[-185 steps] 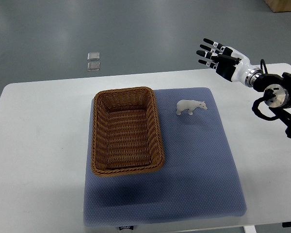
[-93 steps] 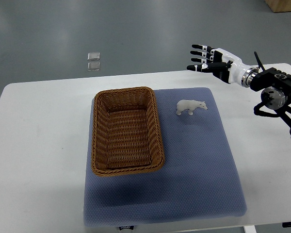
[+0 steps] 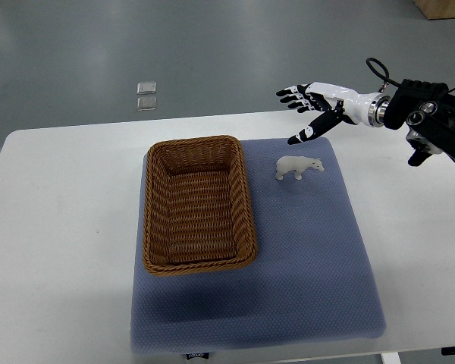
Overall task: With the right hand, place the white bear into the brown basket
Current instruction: 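Lower the right hand over the polar bear and close fingers around it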
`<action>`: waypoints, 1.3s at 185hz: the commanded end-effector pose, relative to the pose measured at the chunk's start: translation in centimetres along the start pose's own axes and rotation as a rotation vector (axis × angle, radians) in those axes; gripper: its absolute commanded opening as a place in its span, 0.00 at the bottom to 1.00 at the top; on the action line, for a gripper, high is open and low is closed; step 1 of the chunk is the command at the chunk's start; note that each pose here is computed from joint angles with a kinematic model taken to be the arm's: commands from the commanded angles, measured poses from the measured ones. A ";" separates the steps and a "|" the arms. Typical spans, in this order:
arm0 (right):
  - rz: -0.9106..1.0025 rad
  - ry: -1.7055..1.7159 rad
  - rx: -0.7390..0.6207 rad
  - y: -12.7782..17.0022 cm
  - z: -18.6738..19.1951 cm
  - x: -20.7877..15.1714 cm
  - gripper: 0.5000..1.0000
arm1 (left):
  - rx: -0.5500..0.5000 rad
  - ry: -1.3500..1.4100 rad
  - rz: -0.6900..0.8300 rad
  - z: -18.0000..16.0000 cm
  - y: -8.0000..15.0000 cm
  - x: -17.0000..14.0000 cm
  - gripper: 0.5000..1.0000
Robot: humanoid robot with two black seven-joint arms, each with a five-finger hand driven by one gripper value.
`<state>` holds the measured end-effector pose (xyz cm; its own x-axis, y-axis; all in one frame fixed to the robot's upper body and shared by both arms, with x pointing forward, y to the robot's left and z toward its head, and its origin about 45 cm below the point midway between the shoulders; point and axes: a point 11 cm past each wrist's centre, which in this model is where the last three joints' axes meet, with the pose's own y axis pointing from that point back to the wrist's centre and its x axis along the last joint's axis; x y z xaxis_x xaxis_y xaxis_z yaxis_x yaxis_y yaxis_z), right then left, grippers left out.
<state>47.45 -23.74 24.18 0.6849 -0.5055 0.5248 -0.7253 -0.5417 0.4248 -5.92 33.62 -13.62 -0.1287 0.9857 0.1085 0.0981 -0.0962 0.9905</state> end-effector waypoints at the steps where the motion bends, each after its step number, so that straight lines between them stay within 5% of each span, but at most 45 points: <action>1: -0.051 0.144 -0.035 -0.4 -0.3 -0.6 0.88 | 0.000 0.000 0.000 0.0 0.0 0.0 1.00; 219: -0.086 0.363 -0.143 -3.4 2.0 -4.8 0.85 | 0.000 0.000 0.000 0.0 0.0 0.0 1.00; 241: -0.092 0.371 -0.149 -3.4 2.2 -4.9 0.73 | 0.000 0.000 0.000 0.0 0.0 0.0 1.00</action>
<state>46.76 -20.78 18.76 0.6931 -0.1778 0.6986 -0.6861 -0.4599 0.5637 -5.92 33.62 -13.62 -0.1287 0.9858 0.1083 0.0981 -0.0960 0.9905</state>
